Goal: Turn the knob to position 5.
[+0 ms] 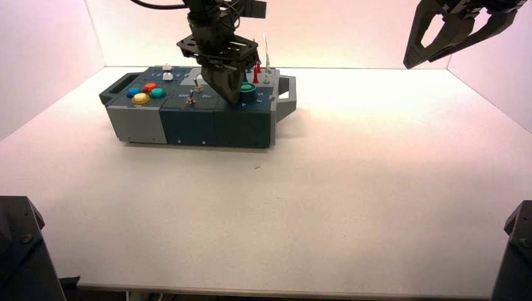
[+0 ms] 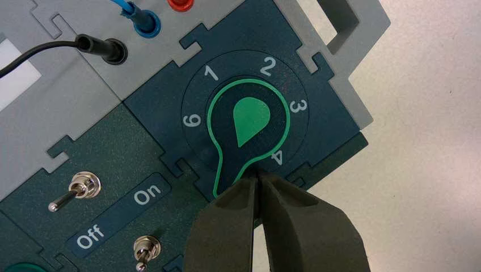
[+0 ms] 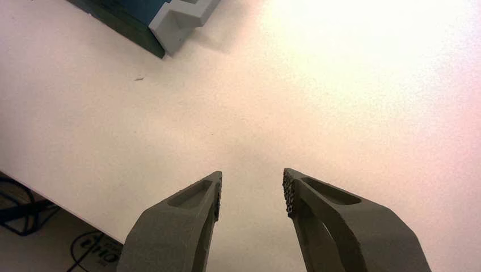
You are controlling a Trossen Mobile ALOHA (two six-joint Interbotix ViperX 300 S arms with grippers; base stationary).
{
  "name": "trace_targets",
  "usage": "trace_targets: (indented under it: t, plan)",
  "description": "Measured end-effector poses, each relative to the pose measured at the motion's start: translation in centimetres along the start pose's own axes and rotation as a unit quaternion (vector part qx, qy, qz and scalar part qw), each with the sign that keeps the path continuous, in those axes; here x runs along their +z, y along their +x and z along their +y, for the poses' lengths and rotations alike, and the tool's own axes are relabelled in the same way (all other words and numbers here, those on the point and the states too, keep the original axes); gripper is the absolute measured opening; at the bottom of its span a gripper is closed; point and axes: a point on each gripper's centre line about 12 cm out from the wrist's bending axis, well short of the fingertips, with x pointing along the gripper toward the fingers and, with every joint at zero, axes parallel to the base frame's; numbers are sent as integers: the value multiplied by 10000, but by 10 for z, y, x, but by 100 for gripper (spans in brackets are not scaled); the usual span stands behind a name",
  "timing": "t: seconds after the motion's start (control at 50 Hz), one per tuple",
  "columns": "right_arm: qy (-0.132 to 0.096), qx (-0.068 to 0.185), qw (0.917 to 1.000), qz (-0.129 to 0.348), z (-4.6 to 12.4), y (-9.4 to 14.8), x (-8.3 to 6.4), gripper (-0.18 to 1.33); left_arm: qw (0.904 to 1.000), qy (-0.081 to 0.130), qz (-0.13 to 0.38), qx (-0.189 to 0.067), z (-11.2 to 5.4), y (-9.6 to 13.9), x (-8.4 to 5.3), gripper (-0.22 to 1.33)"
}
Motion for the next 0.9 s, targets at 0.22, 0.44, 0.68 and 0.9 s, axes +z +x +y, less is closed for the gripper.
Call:
trace_targets:
  t: [0.22, 0.44, 0.68, 0.9]
  plan:
    - [0, 0, 10000, -8, 0, 0, 1, 108, 10000, -36, 12, -2, 2, 0, 0, -17]
    - [6, 5, 10000, 0, 0, 0, 0, 108, 10000, -66, 39, 2, 5, -1, -1, -17]
    - [6, 5, 10000, 0, 0, 0, 0, 108, 9999, -97, 53, 4, 7, -1, -2, -17]
    - [6, 5, 10000, -8, 0, 0, 1, 108, 9999, -92, 62, 7, 7, 0, -3, -17]
